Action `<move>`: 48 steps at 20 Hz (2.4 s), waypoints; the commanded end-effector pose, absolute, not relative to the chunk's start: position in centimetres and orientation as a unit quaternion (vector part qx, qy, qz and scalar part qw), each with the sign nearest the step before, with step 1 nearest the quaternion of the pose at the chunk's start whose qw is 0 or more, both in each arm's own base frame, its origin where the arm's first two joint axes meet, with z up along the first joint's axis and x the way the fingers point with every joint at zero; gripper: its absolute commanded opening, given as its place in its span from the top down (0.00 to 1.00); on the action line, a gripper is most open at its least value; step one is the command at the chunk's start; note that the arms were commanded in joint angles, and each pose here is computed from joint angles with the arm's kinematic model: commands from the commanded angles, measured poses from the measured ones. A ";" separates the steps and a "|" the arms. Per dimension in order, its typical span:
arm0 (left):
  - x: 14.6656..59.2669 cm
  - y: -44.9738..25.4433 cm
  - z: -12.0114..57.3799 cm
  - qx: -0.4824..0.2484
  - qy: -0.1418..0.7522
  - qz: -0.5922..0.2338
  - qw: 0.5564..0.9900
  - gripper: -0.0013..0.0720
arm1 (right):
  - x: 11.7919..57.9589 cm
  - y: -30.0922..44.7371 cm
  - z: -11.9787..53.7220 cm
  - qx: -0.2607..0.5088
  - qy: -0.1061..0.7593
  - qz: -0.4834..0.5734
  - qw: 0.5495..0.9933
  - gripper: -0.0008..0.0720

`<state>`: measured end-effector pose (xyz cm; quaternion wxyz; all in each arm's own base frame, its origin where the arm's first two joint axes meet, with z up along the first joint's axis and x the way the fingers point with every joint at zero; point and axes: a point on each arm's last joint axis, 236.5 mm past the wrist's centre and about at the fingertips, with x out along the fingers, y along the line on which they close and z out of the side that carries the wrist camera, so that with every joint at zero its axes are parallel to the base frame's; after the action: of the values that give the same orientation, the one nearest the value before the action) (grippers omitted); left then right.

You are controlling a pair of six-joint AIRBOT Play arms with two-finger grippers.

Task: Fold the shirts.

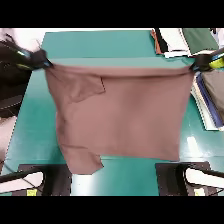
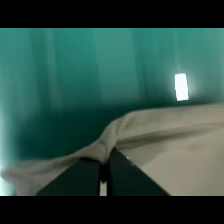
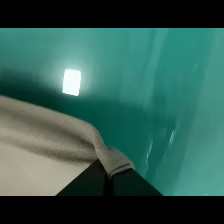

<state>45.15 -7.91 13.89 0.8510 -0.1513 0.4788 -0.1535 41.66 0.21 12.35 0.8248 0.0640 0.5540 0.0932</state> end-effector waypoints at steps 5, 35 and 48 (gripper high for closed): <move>52.6 -9.1 3.8 -0.201 0.491 -0.140 0.836 0.94 | 48.8 1.5 3.1 0.107 0.595 0.111 0.789 0.97; 17.9 -7.1 -6.1 -0.169 0.713 -0.078 0.676 0.24 | 36.8 3.2 11.3 0.084 0.538 0.117 0.831 0.39; 17.9 -11.8 -8.2 -0.277 0.678 -0.120 0.670 0.87 | 34.8 2.5 10.5 0.091 0.573 0.116 0.806 0.39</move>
<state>17.89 -11.05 -8.46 0.6742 -0.2621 0.6815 -0.1107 35.85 3.01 10.88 0.8189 0.0870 0.5548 0.1185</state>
